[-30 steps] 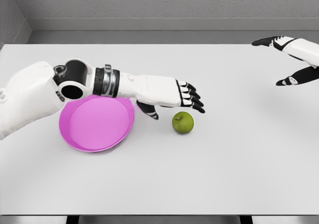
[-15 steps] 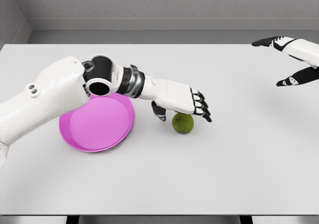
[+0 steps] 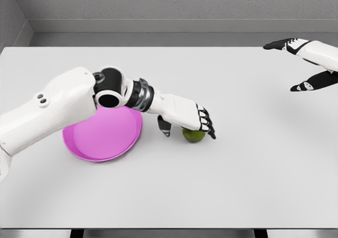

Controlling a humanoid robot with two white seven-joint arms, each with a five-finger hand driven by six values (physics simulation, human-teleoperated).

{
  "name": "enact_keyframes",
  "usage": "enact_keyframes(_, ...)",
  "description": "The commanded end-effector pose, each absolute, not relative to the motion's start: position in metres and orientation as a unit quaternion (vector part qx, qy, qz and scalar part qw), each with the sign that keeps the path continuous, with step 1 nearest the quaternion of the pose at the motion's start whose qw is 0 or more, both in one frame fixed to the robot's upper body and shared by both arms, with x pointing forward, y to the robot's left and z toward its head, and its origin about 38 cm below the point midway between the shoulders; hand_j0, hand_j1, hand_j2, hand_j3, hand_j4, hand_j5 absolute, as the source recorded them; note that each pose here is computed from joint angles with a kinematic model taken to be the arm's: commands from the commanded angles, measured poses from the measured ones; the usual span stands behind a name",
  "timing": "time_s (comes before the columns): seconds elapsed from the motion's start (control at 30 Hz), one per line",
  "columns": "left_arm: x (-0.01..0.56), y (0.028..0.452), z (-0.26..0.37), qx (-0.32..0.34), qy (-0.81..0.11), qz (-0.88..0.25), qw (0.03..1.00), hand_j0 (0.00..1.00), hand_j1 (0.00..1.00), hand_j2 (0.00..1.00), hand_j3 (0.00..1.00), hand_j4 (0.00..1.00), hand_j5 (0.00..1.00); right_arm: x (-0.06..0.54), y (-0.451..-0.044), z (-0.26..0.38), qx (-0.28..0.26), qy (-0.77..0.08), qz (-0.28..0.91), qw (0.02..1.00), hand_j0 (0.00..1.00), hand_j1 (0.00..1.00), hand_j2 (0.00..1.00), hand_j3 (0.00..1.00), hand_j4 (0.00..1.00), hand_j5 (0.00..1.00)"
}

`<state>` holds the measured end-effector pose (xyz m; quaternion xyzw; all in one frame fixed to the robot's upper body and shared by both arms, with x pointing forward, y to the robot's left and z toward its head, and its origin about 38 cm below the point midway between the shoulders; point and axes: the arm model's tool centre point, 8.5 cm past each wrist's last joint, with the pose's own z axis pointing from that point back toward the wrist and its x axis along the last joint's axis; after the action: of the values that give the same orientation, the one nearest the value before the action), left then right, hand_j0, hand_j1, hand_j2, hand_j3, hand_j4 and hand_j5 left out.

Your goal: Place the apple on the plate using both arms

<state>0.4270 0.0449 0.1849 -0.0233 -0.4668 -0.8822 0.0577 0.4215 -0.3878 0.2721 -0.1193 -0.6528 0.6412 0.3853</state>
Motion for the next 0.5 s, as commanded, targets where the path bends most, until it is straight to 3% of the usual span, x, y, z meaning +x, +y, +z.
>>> enact_keyframes(0.0, 0.4236, 0.0377, 0.1814, -0.031, -0.466, -0.883, 0.055, 1.00, 1.00, 1.00, 1.00, 1.00, 1.00, 0.4209, -0.3866, 0.2740, -0.118, -0.655, 0.640, 0.384, 1.00, 1.00, 1.00, 1.00, 1.00, 1.00)
enact_keyframes(0.3, 0.4238, 0.0360, 0.1819, -0.031, -0.466, -0.882, 0.054, 1.00, 1.00, 1.00, 1.00, 1.00, 1.00, 0.4195, -0.3880, 0.2775, -0.121, -0.653, 0.643, 0.381, 1.00, 1.00, 1.00, 1.00, 1.00, 1.00)
enact_keyframes(0.47, 0.4253, 0.0366, 0.1825, -0.027, -0.464, -0.884, 0.053, 0.92, 0.92, 0.92, 0.92, 0.92, 0.92, 0.4193, -0.3884, 0.2779, -0.121, -0.653, 0.643, 0.381, 1.00, 1.00, 1.00, 1.00, 1.00, 1.00)
